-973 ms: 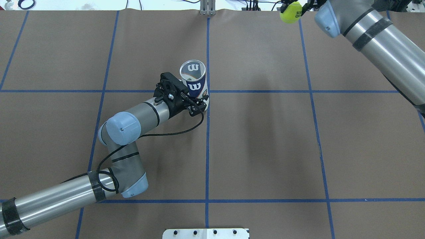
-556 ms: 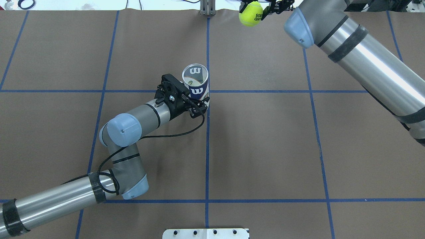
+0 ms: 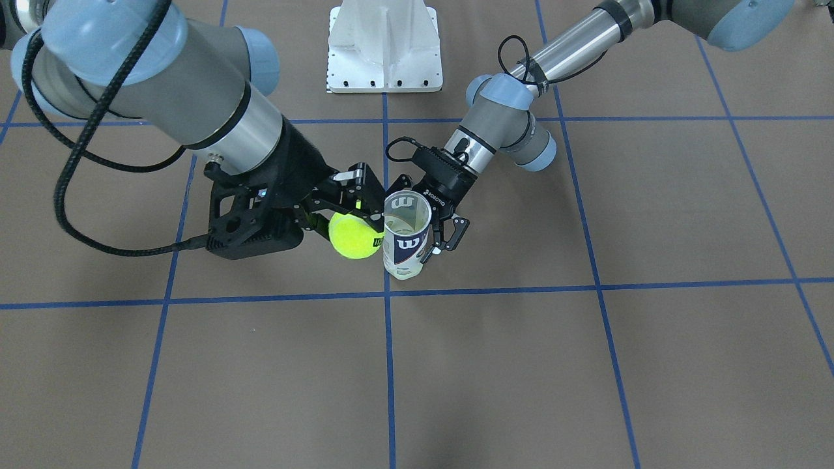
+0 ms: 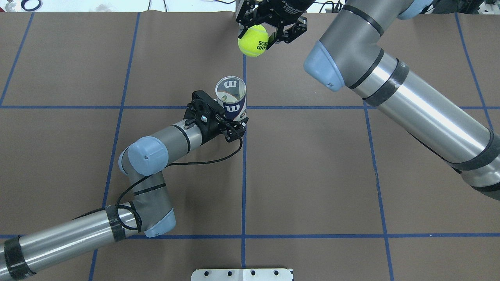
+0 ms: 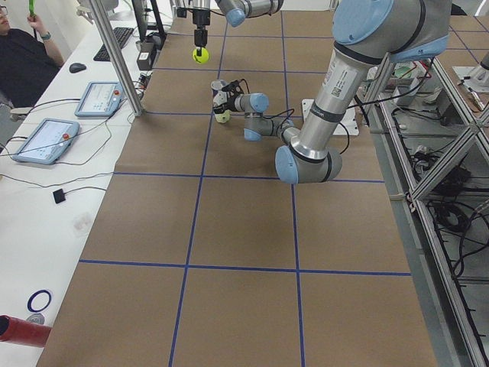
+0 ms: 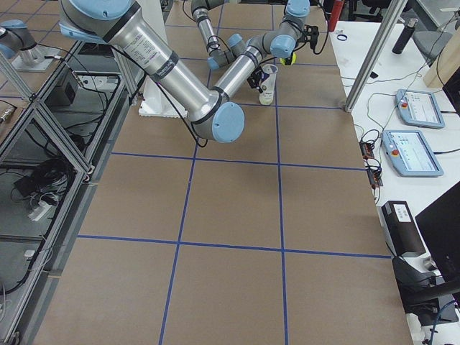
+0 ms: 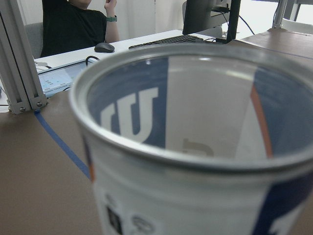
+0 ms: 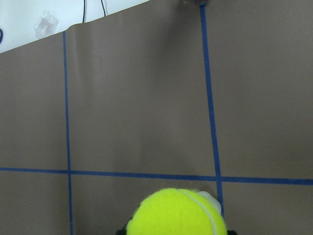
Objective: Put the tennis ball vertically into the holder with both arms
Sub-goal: 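Position the held ball over the can's opening with the right gripper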
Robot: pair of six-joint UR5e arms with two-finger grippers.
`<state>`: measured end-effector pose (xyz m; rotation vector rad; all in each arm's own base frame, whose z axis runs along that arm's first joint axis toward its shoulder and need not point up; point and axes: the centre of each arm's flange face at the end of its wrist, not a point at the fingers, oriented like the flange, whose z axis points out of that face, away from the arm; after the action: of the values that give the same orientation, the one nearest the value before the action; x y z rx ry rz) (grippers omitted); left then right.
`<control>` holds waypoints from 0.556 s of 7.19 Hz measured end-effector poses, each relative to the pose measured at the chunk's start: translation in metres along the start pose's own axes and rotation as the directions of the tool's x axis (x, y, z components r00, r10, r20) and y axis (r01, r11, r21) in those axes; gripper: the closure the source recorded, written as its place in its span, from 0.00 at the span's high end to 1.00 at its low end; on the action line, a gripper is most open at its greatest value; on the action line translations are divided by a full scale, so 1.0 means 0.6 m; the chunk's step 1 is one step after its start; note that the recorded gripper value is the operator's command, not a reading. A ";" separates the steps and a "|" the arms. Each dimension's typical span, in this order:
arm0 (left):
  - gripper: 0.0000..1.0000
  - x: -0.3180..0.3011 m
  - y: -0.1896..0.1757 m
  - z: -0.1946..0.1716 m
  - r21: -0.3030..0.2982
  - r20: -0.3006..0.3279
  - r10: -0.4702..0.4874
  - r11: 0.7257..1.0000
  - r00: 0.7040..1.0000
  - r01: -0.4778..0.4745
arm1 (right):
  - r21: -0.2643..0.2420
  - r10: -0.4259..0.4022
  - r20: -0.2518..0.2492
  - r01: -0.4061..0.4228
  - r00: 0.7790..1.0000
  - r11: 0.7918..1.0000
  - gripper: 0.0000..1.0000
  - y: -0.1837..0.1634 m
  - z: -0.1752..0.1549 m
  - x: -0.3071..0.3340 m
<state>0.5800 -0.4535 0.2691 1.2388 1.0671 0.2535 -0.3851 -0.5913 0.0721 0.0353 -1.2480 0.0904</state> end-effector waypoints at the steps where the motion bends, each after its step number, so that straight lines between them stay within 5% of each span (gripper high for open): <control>1: 0.99 0.001 -0.001 0.000 0.001 -0.001 0.000 1.000 1.000 0.000 | -0.018 -0.006 0.005 0.007 1.000 1.000 0.00 0.023 0.019 -0.015; 4: 0.99 0.003 -0.003 0.000 0.002 -0.002 -0.001 1.000 1.000 0.001 | -0.067 -0.016 -0.002 0.016 1.000 0.998 0.00 0.066 0.066 -0.030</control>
<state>0.5804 -0.4531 0.2669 1.2401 1.0699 0.2531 -0.4317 -0.5559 0.0670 -0.0134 -1.2474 0.0347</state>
